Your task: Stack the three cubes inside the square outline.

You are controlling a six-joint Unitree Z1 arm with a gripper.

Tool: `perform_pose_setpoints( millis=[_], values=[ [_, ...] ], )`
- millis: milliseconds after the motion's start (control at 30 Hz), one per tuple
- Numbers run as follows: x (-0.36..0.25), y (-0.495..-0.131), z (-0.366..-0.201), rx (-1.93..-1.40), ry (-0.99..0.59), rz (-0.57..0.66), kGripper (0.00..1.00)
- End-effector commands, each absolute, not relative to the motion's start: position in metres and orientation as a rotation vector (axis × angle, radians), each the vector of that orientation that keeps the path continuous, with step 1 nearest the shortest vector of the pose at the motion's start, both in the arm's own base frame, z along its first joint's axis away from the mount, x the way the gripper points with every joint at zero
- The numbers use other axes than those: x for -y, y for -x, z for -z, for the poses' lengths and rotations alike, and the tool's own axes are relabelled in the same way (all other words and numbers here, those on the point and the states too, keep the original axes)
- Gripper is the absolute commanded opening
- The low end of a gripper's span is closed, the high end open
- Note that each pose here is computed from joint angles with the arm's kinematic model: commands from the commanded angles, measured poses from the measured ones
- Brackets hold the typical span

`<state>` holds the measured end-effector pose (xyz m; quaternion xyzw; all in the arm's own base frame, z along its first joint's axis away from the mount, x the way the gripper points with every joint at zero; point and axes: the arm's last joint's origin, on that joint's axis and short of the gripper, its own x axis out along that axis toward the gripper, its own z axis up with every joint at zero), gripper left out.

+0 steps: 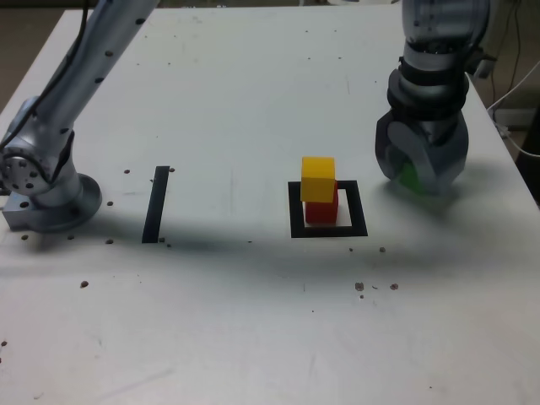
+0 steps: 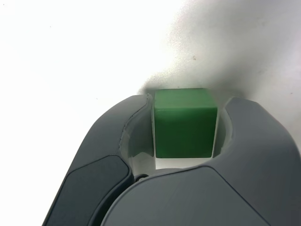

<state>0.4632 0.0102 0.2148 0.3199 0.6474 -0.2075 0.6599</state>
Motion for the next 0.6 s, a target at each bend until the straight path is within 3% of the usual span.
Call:
perform_pose_setpoints(
  millis=[0, 367, 467, 567],
  values=[
    [-0.011, -0.462, -0.217, -1.461, -0.718, 0.465, 0.01],
    [-0.011, -0.457, -0.223, -1.459, -0.699, 0.471, 0.0],
    [-0.011, -0.45, -0.235, -1.457, -0.687, 0.455, 0.0],
    [-0.011, -0.436, -0.262, -1.449, -0.667, 0.427, 0.0]
  ],
)
